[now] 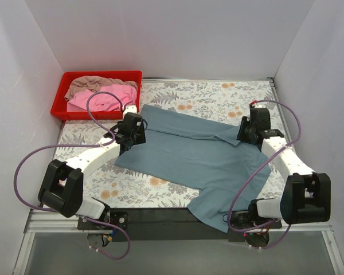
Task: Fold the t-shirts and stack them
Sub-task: Fold the tshirt
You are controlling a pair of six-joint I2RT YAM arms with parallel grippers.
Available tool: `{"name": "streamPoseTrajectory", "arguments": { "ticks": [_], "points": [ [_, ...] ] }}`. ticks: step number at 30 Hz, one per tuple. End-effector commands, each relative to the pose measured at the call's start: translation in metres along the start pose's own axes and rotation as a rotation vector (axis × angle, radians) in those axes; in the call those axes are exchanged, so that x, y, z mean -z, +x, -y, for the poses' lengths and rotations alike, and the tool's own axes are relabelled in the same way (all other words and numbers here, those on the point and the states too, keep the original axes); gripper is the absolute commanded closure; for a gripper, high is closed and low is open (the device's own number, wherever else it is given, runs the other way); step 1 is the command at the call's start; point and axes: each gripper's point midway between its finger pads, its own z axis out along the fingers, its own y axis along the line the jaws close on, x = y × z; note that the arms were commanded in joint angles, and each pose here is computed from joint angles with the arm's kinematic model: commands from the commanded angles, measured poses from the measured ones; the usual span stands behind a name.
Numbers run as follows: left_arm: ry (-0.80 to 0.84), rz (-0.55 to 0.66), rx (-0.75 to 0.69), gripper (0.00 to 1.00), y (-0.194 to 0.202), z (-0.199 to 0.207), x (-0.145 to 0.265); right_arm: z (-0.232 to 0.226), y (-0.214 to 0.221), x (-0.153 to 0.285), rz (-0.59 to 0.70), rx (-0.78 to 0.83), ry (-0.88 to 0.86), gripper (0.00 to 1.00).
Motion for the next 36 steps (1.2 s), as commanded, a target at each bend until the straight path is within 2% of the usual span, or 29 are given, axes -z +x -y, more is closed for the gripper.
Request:
{"name": "streamPoseTrajectory", "arguments": {
  "ticks": [1,7,9,11,12,36],
  "points": [
    [0.008,0.027,0.005,0.47,-0.014,0.004,0.003,-0.018,0.001,-0.011,0.061,-0.142,-0.104,0.65],
    [0.004,0.027,0.000,0.47,-0.014,0.004,0.002,0.003,0.024,-0.033,0.050,-0.311,-0.067,0.65],
    [0.004,0.027,0.000,0.47,-0.014,0.003,0.003,0.010,0.026,-0.038,0.076,-0.363,-0.073,0.60],
    [0.006,0.027,0.000,0.47,-0.014,0.004,0.003,0.001,0.027,-0.040,0.080,-0.376,-0.127,0.59],
    [0.008,0.027,0.002,0.47,-0.015,0.004,0.003,0.012,0.027,-0.043,0.081,-0.407,-0.109,0.59],
    [0.017,-0.005,-0.010,0.47,-0.008,0.008,-0.003,0.008,0.041,-0.065,0.042,-0.427,-0.186,0.62]
  ]
}}
